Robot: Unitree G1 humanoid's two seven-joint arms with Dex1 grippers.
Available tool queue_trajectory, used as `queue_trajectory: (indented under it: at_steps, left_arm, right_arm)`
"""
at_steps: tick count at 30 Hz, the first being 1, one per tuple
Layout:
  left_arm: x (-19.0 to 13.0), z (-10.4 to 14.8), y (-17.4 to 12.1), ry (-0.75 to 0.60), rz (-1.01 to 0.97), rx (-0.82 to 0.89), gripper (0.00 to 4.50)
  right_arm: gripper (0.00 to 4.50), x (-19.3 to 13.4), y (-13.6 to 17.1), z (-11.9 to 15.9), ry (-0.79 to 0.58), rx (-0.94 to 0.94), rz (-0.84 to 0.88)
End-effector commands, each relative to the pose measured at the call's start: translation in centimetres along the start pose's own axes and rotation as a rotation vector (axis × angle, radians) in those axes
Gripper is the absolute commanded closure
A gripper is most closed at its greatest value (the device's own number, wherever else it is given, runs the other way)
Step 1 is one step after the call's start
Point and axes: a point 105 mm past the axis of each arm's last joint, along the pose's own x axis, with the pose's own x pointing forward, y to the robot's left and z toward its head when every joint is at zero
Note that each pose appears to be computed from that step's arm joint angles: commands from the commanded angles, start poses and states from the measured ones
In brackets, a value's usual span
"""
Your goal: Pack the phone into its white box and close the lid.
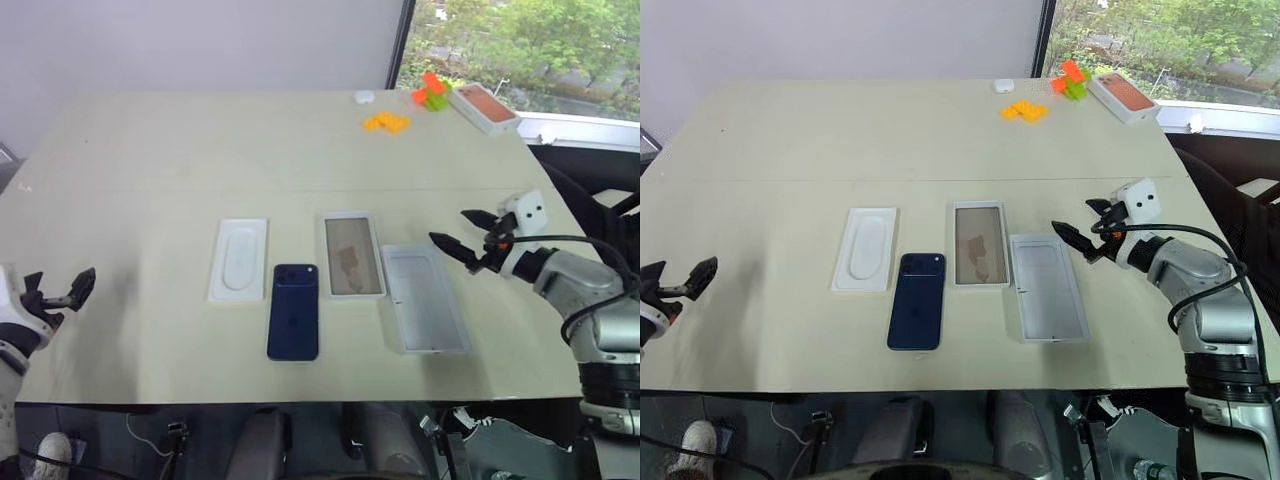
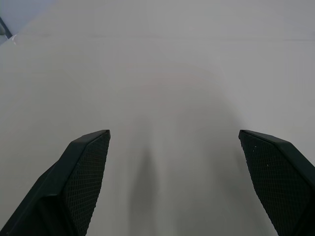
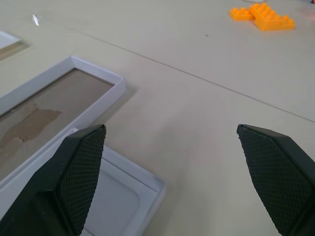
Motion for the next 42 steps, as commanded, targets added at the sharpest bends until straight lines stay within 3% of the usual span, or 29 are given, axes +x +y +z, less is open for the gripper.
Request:
queue_trajectory:
  at_steps: [1,14,22,26,32,42]
  left_arm:
    - [0.2,1.2,0.1,-0.042,0.004,0.02,0.08]
    - [0.5,1.1,-2.4,-0.058,-0.028,-0.033,0.08]
    - [1.2,0.4,-8.2,-0.052,-0.161,-0.139,0.08]
    - [0.7,0.6,-10.7,-0.031,-0.278,-0.221,0.08]
    - [-2.0,-0.6,-15.0,0.148,-0.545,-0.367,0.08]
    - [-2.6,-3.9,-17.2,0.384,-0.557,-0.433,0.08]
  right_arm:
    - [0.04,0.0,0.6,1.3,-0.049,-0.016,0.012]
    - [0.04,1.3,2.2,2.0,-0.071,-0.04,0.064]
    - [0.04,3.4,4.5,3.5,-0.104,-0.1,0.133]
    - [0.04,3.6,7.1,4.1,-0.117,-0.125,0.223]
    - [0.04,3.0,11.2,3.8,-0.107,-0.201,0.361]
    - [0.04,0.7,14.6,3.5,-0.058,-0.206,0.539]
